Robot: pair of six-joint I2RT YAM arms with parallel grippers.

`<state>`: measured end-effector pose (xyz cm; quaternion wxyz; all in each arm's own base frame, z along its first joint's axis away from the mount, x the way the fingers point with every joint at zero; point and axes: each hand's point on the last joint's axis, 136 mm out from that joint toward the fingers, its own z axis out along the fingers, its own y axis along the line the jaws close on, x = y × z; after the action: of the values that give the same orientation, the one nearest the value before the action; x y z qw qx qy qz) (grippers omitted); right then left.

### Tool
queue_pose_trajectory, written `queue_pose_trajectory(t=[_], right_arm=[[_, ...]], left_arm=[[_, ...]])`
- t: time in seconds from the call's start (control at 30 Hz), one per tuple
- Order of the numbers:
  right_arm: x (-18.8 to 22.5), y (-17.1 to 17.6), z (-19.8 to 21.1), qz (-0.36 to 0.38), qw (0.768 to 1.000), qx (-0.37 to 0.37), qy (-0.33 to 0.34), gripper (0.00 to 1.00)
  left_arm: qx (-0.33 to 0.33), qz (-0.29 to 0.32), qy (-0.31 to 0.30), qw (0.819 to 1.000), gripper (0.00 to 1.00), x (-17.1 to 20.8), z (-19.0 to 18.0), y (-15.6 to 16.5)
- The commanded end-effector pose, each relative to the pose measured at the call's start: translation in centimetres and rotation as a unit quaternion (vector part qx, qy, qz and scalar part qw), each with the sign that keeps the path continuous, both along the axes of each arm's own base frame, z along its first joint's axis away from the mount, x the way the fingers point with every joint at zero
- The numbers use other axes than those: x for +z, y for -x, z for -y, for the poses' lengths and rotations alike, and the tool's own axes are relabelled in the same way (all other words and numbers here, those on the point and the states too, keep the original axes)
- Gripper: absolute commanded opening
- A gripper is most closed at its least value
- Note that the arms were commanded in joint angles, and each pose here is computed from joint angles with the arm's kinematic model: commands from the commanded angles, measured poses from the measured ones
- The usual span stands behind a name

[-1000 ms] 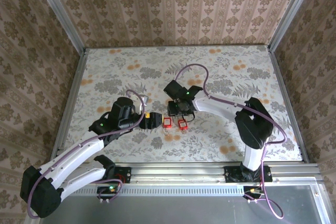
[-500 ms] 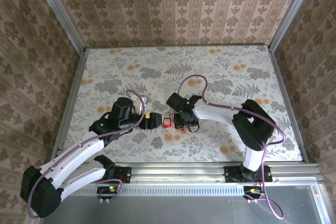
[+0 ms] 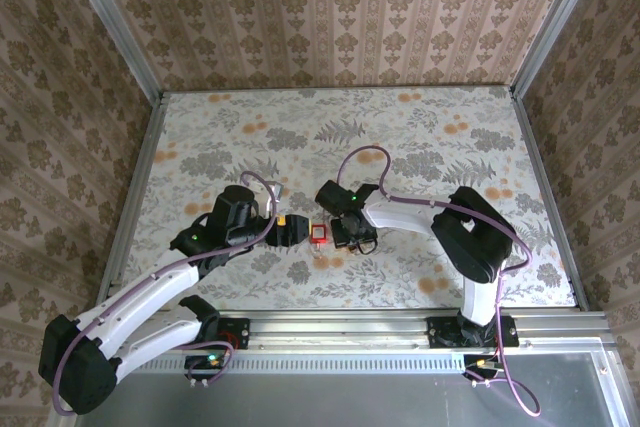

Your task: Unlock with the key

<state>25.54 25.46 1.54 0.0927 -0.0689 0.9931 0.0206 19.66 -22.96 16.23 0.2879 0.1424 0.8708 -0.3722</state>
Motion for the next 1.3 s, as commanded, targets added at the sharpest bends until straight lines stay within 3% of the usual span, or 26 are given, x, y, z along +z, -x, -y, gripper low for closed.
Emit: queue_pose_trajectory(t=[0.0, 0.17, 0.33, 0.57, 0.93, 1.27], right_arm=[[-0.4, 0.2, 0.3, 0.003, 1.000, -0.005, 0.005, 0.37], [0.8, 0.0, 0.5, 0.018, 1.000, -0.008, 0.000, 0.30], [1.5, 0.1, 1.9, 0.030, 0.999, -0.007, 0.029, 0.29], [2.6, 0.0, 4.5, 0.052, 0.995, -0.011, 0.080, 0.06], [8.3, -1.1, 12.3, 0.109, 0.979, -0.045, 0.169, 0.02], [8.6, -1.8, 16.8, 0.107, 0.952, -0.045, 0.285, 0.03]], left_arm=[[0.001, 0.003, 0.002, 1.000, 0.90, 0.2, 0.2, -0.2], [-0.002, 0.001, 0.002, 1.000, 0.90, 0.2, 0.4, -0.3], [-0.002, -0.002, 0.001, 1.000, 0.90, -0.2, 0.4, -0.3], [-0.002, -0.003, 0.002, 1.000, 0.90, -0.3, 0.4, -0.2], [-0.004, 0.000, 0.004, 1.000, 0.90, -0.4, 0.5, -0.3], [-0.006, -0.002, 0.005, 1.000, 0.90, -0.5, 0.6, -0.3]])
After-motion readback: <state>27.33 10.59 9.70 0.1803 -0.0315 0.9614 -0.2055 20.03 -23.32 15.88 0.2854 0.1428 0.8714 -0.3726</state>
